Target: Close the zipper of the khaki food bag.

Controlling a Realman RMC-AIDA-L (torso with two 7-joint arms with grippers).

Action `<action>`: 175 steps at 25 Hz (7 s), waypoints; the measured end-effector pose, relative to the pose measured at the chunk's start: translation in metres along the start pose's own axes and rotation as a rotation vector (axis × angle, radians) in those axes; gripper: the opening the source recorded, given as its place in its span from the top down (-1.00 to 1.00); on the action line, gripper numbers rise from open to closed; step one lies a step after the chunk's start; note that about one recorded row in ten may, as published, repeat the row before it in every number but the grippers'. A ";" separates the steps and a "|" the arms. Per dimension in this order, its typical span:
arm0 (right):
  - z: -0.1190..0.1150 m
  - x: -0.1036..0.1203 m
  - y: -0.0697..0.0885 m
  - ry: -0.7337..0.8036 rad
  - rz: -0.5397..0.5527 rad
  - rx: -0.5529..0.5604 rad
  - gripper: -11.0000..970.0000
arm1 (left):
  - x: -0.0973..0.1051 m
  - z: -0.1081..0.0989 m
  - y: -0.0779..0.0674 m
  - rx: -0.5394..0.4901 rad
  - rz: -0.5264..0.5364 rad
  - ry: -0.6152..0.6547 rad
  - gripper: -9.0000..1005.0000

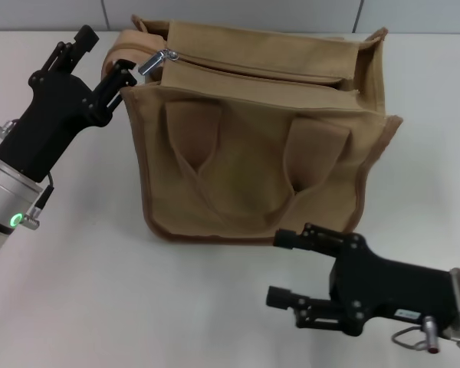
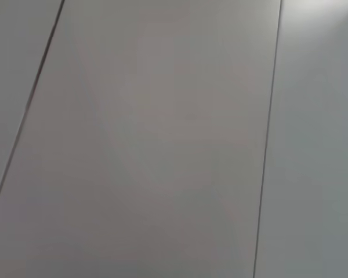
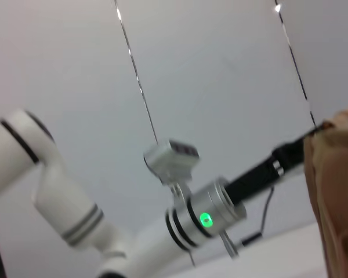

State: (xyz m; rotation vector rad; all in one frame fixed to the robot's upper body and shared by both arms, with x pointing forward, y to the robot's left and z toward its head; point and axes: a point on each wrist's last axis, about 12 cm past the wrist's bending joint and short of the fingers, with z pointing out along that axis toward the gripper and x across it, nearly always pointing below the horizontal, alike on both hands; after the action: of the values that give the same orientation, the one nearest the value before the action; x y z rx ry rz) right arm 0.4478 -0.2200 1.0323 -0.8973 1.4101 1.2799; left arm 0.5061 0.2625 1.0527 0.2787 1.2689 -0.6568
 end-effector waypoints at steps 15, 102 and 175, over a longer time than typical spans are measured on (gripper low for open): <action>-0.033 -0.045 -0.015 -0.154 0.162 0.011 -0.63 | -0.004 0.007 -0.008 0.039 -0.012 -0.057 0.34; 0.086 -0.096 -0.073 -0.216 0.579 -0.063 -0.63 | -0.021 0.069 -0.041 0.306 -0.055 -0.170 0.90; 0.086 -0.088 -0.081 -0.220 0.664 0.037 0.54 | -0.019 0.071 -0.043 0.295 -0.063 -0.173 0.87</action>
State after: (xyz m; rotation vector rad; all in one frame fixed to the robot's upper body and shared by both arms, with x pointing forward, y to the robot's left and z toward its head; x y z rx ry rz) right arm 0.5621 -0.1579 1.1016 -0.2387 1.6042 1.7674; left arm 0.5337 0.1967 1.0986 0.4163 1.0177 -0.9044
